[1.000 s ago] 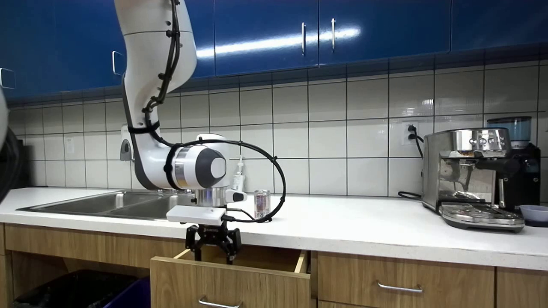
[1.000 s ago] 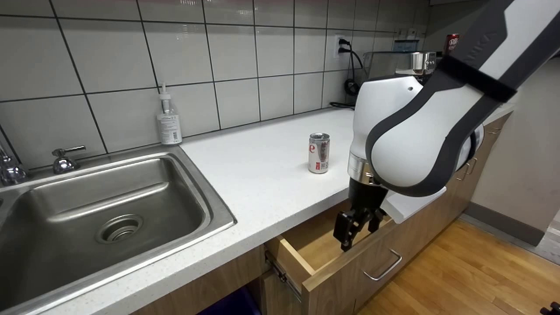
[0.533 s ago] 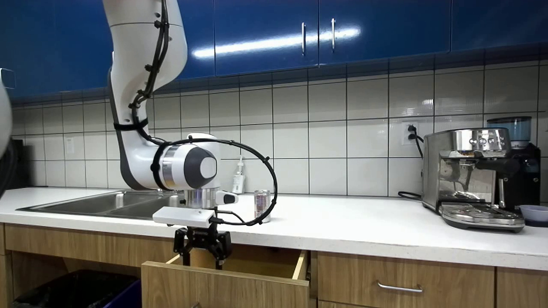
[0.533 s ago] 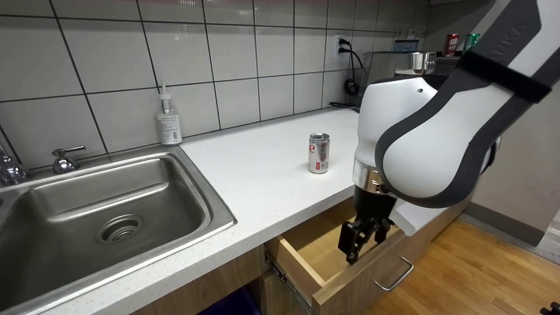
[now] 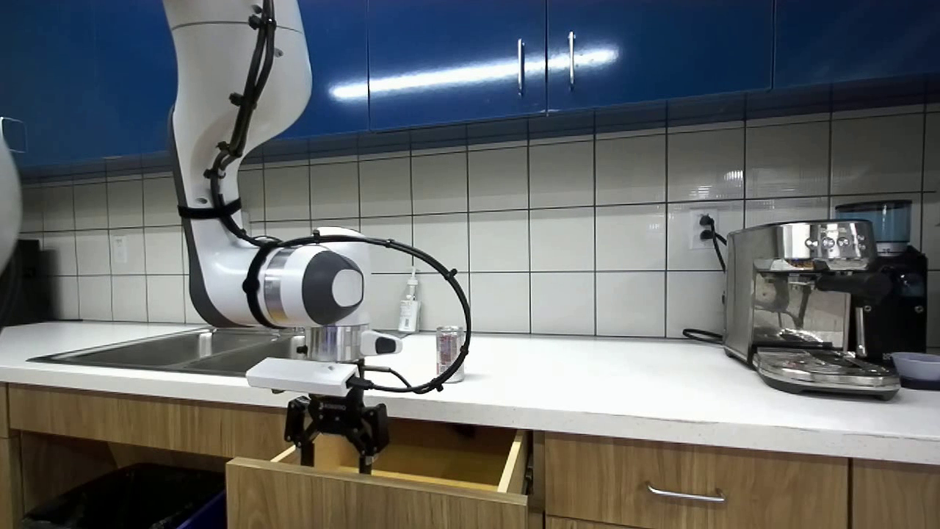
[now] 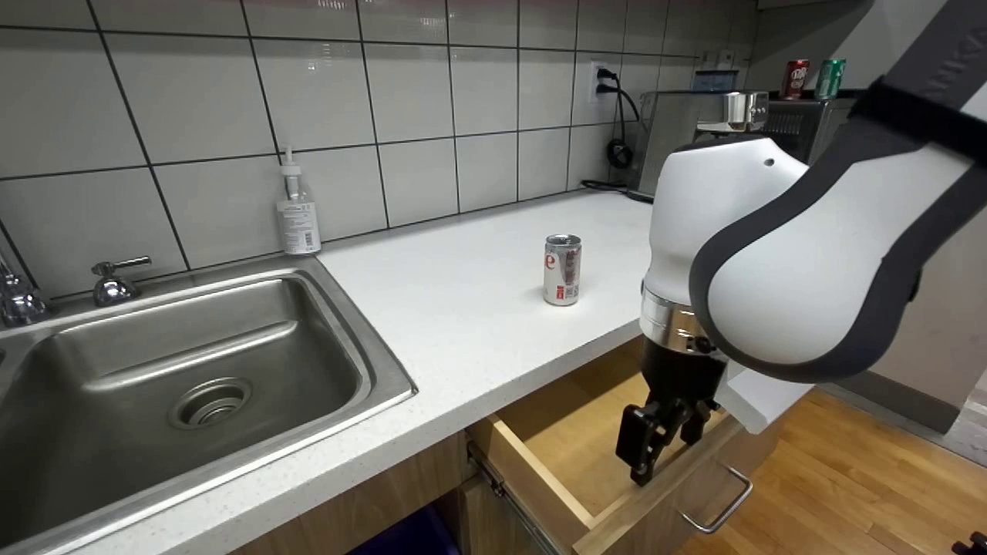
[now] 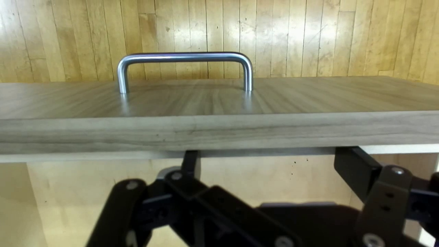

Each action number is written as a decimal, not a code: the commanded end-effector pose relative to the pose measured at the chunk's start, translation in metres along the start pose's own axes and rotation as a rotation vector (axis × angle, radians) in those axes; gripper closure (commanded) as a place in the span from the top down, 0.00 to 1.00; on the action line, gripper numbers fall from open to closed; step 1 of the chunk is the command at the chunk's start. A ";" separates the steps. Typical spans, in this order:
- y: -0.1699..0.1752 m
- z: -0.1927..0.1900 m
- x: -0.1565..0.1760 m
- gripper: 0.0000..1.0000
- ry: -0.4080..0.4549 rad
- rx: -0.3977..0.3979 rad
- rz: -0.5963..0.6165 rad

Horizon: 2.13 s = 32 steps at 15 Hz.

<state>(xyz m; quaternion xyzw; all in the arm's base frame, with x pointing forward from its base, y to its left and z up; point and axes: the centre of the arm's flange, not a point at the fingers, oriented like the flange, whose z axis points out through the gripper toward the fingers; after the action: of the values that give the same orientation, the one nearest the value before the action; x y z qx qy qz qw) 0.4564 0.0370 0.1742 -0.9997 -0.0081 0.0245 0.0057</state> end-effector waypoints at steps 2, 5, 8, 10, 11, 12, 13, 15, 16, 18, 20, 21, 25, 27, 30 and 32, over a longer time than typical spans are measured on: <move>-0.012 -0.002 -0.029 1.00 -0.026 0.014 0.023; -0.012 -0.001 -0.032 1.00 -0.031 0.014 0.023; -0.013 -0.005 -0.034 1.00 -0.031 0.009 0.022; -0.014 -0.009 -0.034 1.00 -0.031 0.009 0.024; -0.013 -0.010 -0.032 1.00 -0.030 0.008 0.033; -0.012 -0.013 -0.030 1.00 -0.027 0.014 0.044; -0.011 -0.018 -0.029 1.00 -0.021 0.016 0.051; -0.013 -0.030 -0.027 1.00 -0.006 0.014 0.058; -0.013 -0.035 -0.026 1.00 0.001 0.016 0.060; -0.013 -0.048 -0.023 1.00 0.019 0.019 0.067; -0.010 -0.061 -0.020 1.00 0.032 0.017 0.069; -0.008 -0.068 -0.017 1.00 0.038 0.014 0.072; 0.007 -0.096 -0.008 1.00 0.061 0.008 0.083; 0.018 -0.109 0.000 1.00 0.069 0.004 0.090; 0.034 -0.125 0.014 1.00 0.072 0.001 0.113; 0.047 -0.134 0.025 1.00 0.075 0.005 0.119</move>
<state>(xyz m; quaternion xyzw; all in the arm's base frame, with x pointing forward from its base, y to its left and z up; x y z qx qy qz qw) 0.4708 0.0061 0.2864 -0.9985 0.0508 -0.0180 0.0107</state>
